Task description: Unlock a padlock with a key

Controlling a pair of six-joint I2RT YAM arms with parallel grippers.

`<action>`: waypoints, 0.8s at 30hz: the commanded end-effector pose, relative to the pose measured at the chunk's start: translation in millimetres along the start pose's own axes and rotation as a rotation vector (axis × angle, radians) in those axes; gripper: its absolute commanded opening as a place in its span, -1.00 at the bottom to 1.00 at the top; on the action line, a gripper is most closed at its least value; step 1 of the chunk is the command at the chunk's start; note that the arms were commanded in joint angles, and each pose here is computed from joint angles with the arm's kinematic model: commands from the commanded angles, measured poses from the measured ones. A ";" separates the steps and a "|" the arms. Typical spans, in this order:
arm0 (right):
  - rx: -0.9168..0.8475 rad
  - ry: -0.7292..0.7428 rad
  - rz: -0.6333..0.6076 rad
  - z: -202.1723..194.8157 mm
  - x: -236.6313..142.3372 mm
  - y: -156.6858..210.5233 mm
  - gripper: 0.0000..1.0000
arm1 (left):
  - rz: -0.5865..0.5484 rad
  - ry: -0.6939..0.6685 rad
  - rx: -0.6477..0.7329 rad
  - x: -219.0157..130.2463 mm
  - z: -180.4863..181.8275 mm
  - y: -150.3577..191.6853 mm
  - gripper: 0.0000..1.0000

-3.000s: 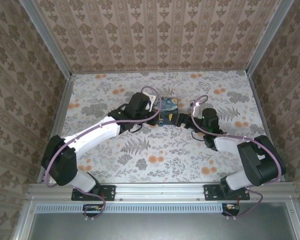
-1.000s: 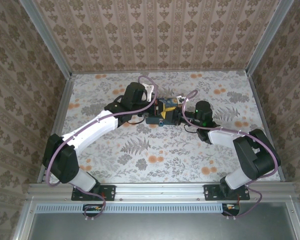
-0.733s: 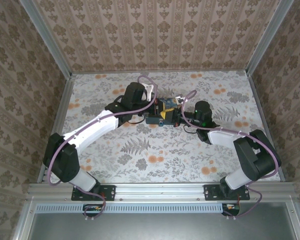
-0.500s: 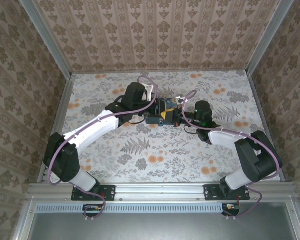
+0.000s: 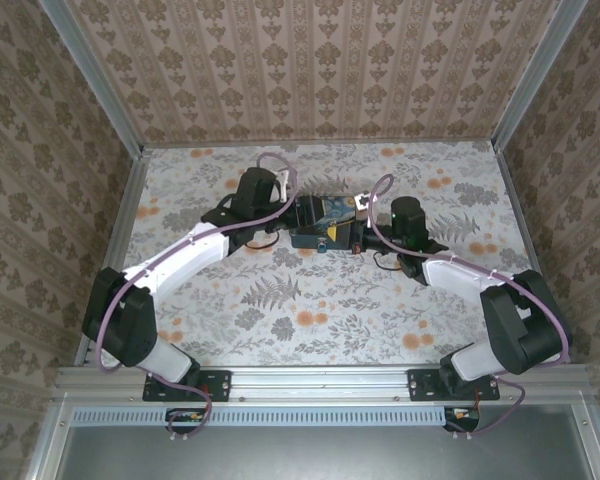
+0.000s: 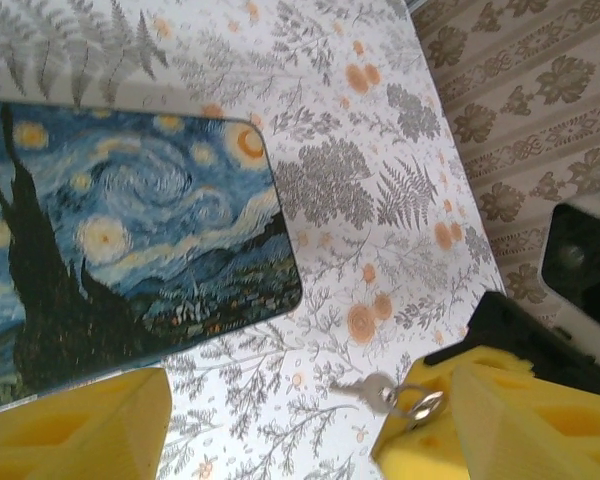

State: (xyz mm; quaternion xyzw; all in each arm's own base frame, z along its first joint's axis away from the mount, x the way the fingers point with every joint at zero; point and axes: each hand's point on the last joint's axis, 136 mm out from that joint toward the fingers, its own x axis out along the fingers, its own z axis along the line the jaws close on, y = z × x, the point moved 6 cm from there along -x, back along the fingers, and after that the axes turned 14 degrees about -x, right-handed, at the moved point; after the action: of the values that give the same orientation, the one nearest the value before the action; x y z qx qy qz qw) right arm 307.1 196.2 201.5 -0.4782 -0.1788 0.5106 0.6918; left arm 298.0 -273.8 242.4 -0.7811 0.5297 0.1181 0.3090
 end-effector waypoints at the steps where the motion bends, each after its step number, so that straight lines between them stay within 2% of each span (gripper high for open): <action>1: 0.043 -0.052 0.010 9.1 -4.2 -10.8 -1.00 | 0.019 0.077 -0.067 -8.8 -6.4 5.0 0.52; 14: 0.107 -0.096 -0.045 11.1 1.8 -28.8 -1.00 | 0.040 0.228 -0.510 7.5 9.3 13.8 0.54; 20: 0.109 -0.103 -0.049 12.3 9.6 -31.5 -1.00 | 0.045 0.303 -0.668 11.8 6.8 10.0 0.54; 24: 0.108 -0.114 -0.052 14.3 14.9 -32.6 -1.00 | 0.061 0.334 -0.727 17.9 5.4 8.2 0.54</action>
State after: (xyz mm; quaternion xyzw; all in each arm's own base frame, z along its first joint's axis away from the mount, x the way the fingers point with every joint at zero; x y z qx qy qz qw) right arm 316.6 208.4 219.1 -0.4092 -0.1757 0.5318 0.7203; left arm 294.0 -283.2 222.7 -0.8362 0.5170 0.1810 -0.0267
